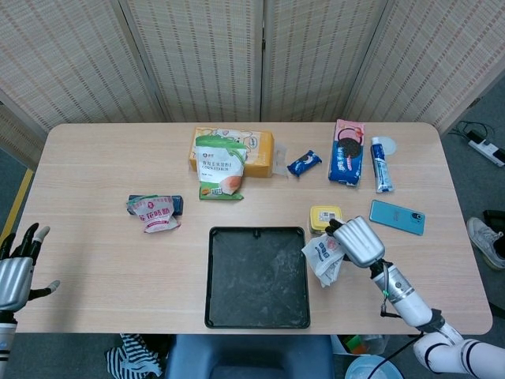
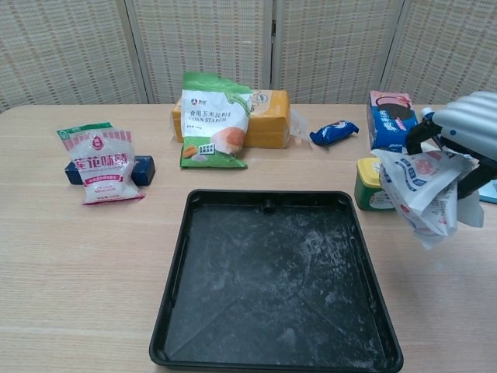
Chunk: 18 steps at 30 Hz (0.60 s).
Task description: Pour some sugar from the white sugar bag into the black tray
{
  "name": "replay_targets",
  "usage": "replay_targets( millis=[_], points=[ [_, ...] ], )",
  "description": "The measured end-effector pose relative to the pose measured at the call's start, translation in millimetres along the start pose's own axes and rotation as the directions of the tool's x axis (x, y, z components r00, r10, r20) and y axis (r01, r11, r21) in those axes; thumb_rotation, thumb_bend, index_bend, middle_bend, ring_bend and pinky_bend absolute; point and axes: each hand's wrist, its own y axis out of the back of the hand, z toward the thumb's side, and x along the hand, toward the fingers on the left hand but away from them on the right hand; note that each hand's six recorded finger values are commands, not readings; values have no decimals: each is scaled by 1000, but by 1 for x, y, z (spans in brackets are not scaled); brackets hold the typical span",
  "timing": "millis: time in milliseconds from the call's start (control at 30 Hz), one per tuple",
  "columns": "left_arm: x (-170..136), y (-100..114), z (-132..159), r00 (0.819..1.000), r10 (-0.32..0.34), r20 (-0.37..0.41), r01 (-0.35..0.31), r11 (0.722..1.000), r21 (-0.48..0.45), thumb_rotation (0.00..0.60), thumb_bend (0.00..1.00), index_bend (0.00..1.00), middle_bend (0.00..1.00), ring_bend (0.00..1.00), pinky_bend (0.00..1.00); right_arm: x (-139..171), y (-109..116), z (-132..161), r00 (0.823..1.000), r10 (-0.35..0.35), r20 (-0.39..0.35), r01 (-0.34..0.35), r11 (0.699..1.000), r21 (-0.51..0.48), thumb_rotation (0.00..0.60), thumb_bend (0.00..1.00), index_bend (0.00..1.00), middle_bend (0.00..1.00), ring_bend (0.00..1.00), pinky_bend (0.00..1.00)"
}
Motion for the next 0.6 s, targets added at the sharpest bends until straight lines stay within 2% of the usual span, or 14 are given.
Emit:
replay_targets(
  millis=[133, 333, 600],
  points=[
    [-1, 3, -1, 1000, 6, 2, -6, 1000, -8, 600, 172, 0, 0, 308, 0, -13, 6, 13, 1000, -21, -9, 22, 999, 34, 600, 202, 806, 667, 956, 1000],
    [-4, 5, -2, 1000, 9, 10, -9, 1000, -21, 600, 173, 0, 0, 308, 0, -27, 14, 33, 997, -50, -56, 57, 988, 142, 600, 202, 808, 670, 955, 1000],
    [-5, 8, -2, 1000, 17, 14, -17, 999, -31, 600, 173, 0, 0, 309, 0, -34, 21, 56, 988, -70, -136, 110, 945, 308, 600, 202, 809, 672, 957, 1000]
  ],
)
